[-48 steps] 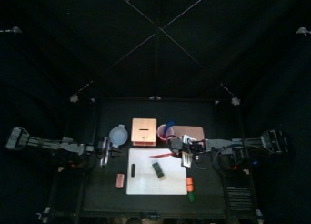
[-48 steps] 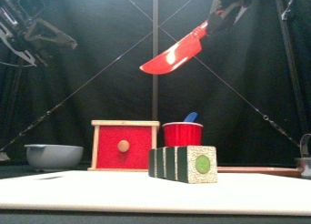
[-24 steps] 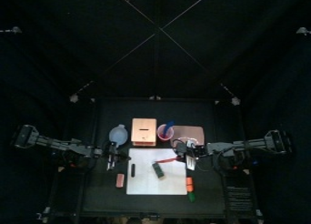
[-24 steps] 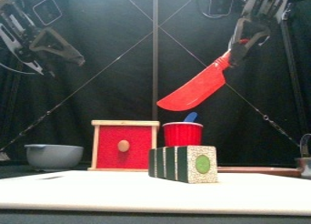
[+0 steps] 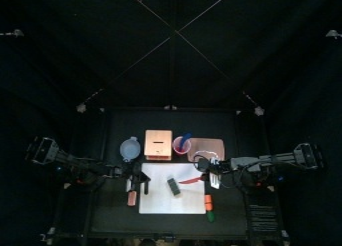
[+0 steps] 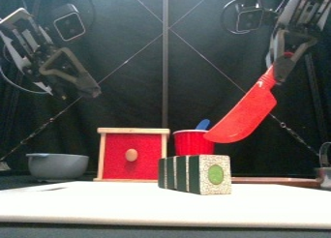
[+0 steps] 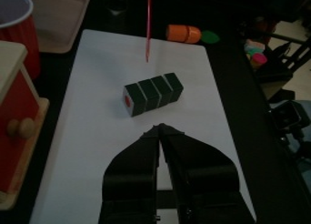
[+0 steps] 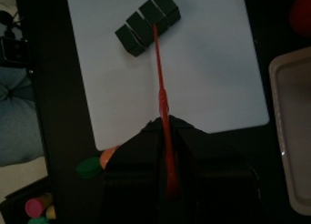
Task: Place sushi on board then cut the sushi with the knife then place the pieces on the plate
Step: Grasp knife edge with left hand
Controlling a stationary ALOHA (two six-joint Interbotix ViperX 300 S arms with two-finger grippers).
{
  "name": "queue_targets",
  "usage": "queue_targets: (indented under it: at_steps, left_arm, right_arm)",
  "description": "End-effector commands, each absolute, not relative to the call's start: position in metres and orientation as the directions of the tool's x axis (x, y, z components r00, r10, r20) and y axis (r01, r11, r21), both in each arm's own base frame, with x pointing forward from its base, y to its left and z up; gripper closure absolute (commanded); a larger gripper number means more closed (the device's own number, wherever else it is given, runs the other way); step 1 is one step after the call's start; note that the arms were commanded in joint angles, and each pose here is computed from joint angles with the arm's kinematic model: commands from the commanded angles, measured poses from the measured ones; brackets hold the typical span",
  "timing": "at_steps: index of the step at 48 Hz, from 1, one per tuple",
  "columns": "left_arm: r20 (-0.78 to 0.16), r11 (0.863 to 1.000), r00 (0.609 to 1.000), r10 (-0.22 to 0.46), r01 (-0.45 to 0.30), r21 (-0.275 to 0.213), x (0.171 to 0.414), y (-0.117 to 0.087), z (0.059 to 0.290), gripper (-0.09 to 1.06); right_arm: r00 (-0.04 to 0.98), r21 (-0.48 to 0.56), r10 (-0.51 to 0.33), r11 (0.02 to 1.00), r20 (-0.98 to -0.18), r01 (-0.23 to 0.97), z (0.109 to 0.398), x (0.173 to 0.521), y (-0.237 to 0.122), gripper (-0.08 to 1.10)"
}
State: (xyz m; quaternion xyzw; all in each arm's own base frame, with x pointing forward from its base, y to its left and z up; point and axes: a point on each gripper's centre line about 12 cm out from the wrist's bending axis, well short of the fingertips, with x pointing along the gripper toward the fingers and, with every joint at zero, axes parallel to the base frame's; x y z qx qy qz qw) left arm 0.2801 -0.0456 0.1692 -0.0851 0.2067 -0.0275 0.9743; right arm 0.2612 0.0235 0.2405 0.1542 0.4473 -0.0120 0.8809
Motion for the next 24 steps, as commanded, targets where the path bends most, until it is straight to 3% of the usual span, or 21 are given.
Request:
queue_targets:
  at_steps: [1,24]
  left_arm:
    - [-0.407,0.984,0.909,-0.085,0.013,-0.177,0.298,-0.049,0.166,0.47]
    - [-0.516,0.989,0.853,-0.073,-0.004,-0.146,0.348,-0.058,0.123,0.47]
  right_arm:
    - [0.615,0.275,0.123,0.948,-0.779,0.158,0.246,0.259,0.024,0.52]
    - [0.575,0.308,0.156,0.934,-0.803,0.178,0.223,0.264,0.031,0.52]
